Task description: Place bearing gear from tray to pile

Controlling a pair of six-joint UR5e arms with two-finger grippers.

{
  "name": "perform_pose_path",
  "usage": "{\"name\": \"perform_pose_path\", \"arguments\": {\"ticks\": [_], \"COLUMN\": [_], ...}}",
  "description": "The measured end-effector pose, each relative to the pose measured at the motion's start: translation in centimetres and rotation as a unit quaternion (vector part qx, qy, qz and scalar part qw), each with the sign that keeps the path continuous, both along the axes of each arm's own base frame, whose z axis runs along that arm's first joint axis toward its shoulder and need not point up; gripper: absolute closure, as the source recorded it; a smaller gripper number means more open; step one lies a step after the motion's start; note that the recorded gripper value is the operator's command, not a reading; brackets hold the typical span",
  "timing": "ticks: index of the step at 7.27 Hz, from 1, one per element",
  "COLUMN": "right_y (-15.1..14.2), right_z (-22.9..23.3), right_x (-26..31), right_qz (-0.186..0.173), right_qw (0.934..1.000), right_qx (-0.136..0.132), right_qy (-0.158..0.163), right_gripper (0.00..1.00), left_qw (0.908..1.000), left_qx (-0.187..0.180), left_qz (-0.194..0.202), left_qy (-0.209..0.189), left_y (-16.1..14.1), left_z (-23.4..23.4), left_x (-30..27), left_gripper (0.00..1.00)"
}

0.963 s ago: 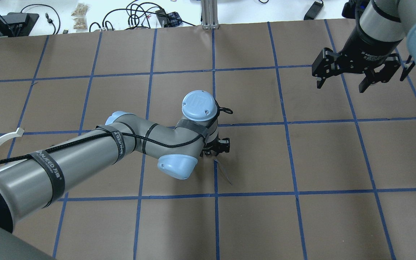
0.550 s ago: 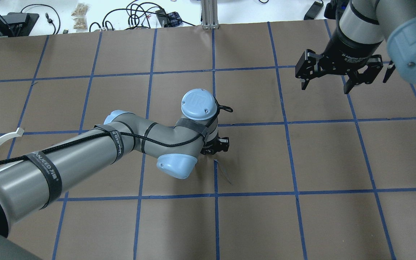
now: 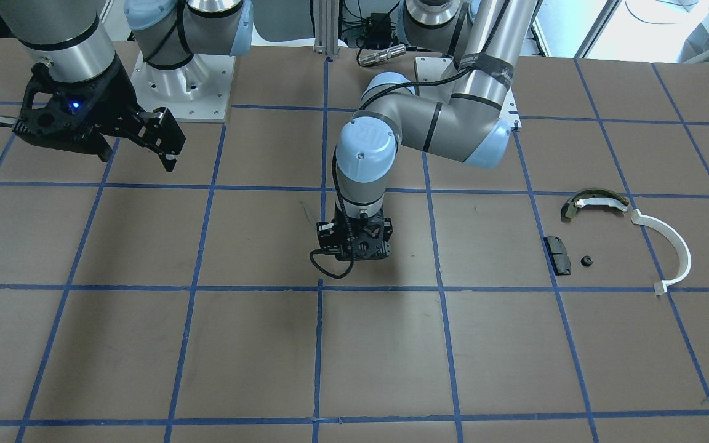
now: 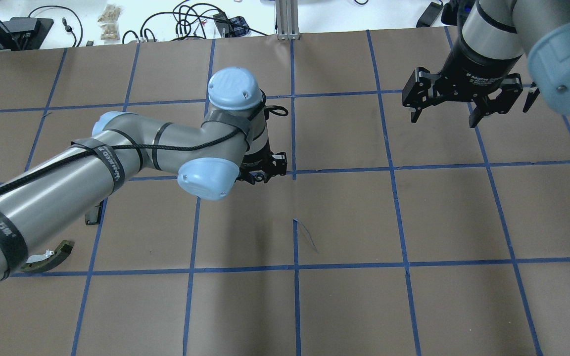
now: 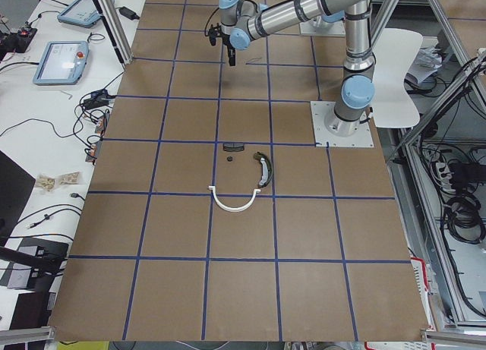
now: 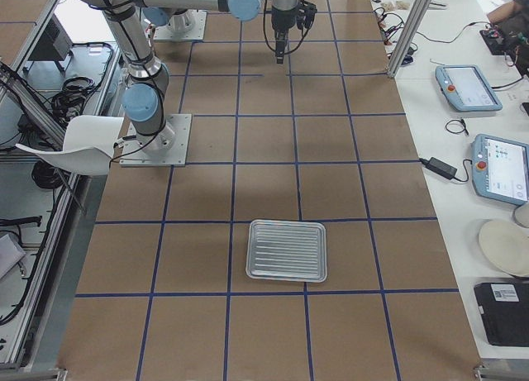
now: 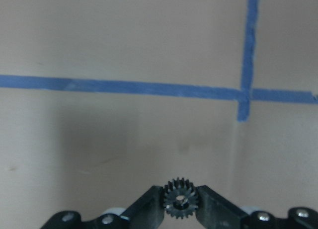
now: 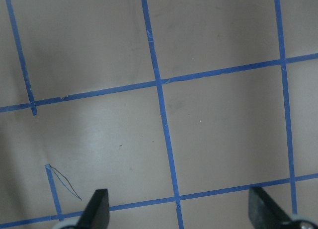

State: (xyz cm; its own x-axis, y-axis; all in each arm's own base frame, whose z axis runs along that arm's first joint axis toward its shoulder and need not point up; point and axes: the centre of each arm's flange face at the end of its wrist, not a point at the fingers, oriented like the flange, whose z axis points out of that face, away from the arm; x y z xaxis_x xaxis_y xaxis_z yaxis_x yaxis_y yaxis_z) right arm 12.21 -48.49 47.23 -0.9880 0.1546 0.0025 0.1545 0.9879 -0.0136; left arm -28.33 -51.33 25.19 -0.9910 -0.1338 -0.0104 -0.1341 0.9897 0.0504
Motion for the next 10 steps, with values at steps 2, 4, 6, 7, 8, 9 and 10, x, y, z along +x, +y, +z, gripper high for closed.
{"name": "perform_pose_path", "arguments": {"ticks": [2,4,6,7,8,9,10], "right_y": [0.0,0.0,-0.1,-0.2,-0.3,-0.3,-0.3], "right_z": [-0.1,0.1,0.2,0.1,-0.2,-0.5,-0.5], "right_x": [0.0,0.0,0.0,0.0,0.0,0.0,0.0], "right_qz": [0.001,0.001,0.001,0.001,0.001,0.001,0.001], "right_qw": [1.0000,1.0000,1.0000,1.0000,1.0000,1.0000,1.0000], "right_qx": [0.002,0.000,-0.003,-0.002,0.000,0.003,0.003], "right_qy": [0.001,0.000,0.000,0.000,-0.001,-0.001,-0.001], "right_gripper": [0.00,0.00,0.00,0.00,0.00,0.00,0.00], "left_qw": [0.9996,0.9987,0.9971,0.9955,0.9932,0.9909,0.9894], "left_qx": [0.027,0.047,0.064,0.072,0.081,0.087,0.083], "left_qz": [0.002,-0.019,-0.035,-0.058,-0.083,-0.103,-0.119], "left_qy": [-0.002,-0.007,-0.024,-0.021,-0.014,-0.004,0.004], "left_y": [-2.2,-3.3,-3.6,-3.8,-3.8,-3.3,-2.7], "left_z": [2.7,4.3,5.1,4.9,4.2,3.3,2.4], "left_x": [6.7,14.5,21.7,25.3,28.8,32.4,36.5], "left_gripper": [1.00,1.00,1.00,1.00,1.00,1.00,1.00]}}
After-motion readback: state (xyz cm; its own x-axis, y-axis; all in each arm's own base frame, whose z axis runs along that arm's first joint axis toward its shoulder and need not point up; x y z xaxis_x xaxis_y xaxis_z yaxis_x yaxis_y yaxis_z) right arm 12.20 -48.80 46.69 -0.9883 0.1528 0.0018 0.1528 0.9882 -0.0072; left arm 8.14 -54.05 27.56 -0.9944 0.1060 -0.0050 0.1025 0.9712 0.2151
